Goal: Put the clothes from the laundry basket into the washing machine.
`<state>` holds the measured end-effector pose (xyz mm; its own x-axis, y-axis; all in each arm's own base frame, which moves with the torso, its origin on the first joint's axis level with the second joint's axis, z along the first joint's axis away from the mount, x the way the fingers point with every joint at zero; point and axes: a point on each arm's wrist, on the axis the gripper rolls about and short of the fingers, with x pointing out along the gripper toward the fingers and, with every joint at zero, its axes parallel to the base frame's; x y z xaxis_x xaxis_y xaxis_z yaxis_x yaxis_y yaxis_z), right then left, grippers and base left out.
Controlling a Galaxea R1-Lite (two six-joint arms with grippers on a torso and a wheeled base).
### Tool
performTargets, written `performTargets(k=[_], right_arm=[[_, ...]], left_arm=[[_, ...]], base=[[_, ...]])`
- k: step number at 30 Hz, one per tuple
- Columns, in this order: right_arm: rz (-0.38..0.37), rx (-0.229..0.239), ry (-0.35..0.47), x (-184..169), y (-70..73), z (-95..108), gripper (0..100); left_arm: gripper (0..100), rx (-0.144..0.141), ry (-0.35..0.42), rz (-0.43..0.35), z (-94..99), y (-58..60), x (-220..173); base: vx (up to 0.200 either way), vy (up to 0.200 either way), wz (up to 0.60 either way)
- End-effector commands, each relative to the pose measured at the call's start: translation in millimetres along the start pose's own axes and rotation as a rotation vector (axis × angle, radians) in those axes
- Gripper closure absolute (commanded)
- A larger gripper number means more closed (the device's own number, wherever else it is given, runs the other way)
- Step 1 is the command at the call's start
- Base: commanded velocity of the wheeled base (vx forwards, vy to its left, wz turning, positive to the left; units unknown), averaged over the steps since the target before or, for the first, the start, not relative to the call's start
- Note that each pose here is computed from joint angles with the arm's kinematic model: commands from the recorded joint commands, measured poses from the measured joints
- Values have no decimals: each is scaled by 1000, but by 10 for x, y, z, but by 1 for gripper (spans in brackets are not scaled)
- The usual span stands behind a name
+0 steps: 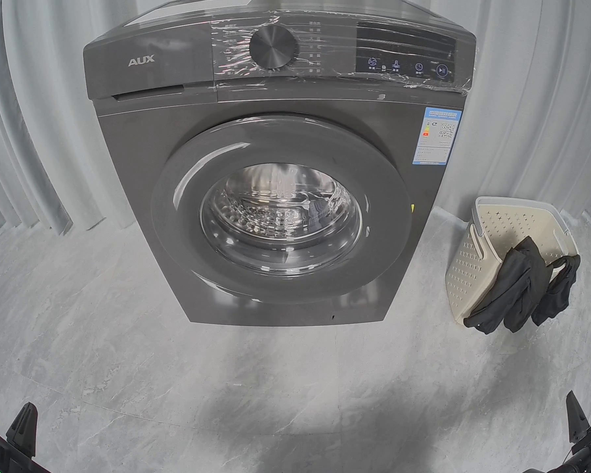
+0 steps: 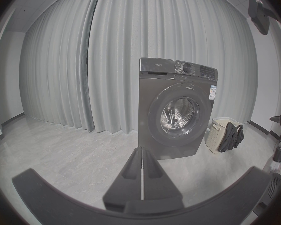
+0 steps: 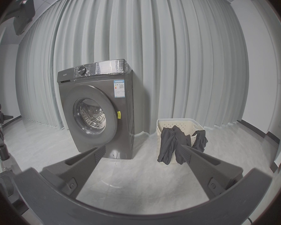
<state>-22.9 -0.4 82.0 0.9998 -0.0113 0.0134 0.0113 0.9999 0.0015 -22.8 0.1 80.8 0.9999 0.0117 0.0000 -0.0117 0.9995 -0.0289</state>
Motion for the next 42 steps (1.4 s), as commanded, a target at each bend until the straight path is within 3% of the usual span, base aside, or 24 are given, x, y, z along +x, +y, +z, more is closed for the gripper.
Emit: performTargets(k=[1,42], right_arm=[[1,0,1,0,0,-52,0],[1,0,1,0,0,-52,0]], left_arm=[[100,0,-2,1,-49,1,-2],[100,1,-3,0,-47,1,-2]], base=[[0,-200,0],[0,-200,0]])
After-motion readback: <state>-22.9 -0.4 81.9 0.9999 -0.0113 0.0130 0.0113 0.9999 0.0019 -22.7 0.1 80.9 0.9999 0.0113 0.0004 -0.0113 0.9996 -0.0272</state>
